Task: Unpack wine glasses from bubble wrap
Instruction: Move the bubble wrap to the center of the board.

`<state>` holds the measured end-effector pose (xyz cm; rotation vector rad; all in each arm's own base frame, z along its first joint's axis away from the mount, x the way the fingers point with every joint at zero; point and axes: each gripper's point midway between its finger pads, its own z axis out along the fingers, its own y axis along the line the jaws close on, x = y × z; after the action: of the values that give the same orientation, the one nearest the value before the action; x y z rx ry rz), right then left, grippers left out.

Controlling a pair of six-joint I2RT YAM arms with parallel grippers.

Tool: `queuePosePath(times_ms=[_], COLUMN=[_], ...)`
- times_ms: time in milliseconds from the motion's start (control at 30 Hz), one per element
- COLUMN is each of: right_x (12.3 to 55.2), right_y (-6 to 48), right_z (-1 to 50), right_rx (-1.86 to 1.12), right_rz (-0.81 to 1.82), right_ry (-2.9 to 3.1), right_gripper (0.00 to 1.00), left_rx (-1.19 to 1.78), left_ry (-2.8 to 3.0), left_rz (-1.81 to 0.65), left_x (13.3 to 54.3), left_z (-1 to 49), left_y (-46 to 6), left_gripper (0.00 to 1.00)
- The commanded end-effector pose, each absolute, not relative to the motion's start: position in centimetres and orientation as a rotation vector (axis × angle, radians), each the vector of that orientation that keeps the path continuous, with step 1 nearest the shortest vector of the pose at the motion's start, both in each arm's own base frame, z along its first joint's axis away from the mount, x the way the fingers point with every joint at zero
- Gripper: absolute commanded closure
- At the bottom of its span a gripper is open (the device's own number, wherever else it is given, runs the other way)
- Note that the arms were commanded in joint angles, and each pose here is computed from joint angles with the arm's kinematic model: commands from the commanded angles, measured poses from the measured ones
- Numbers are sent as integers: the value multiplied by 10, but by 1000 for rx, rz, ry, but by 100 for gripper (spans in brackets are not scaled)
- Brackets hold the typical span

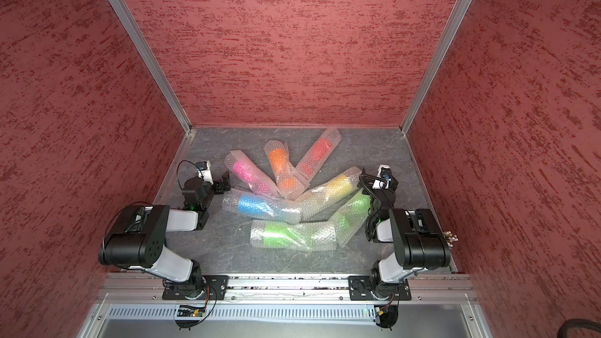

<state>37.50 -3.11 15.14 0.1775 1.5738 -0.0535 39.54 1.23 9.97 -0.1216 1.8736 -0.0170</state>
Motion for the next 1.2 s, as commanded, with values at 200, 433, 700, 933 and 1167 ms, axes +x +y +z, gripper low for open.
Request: queuePosePath(times_ms=[200, 433, 700, 933, 1167], right_x=[377, 366, 306, 270, 228], right_y=[-25, 102, 131, 191, 263], right_z=[244, 340, 371, 357, 247], right_rx=[275, -88, 111, -464, -1105], right_rz=[77, 216, 557, 642, 426], right_ry=[1430, 1443, 1690, 1747, 1804], right_gripper=[1, 1, 1, 1, 2], left_rx=[-116, 105, 2, -310, -296], left_ry=[1742, 1650, 2178, 2392, 2347], left_rz=[171, -126, -448, -511, -421], left_x=[390, 329, 262, 225, 222], left_z=[207, 291, 265, 212, 220], left_y=[-2, -117, -136, -106, -87], left_gripper=[0, 0, 0, 0, 0])
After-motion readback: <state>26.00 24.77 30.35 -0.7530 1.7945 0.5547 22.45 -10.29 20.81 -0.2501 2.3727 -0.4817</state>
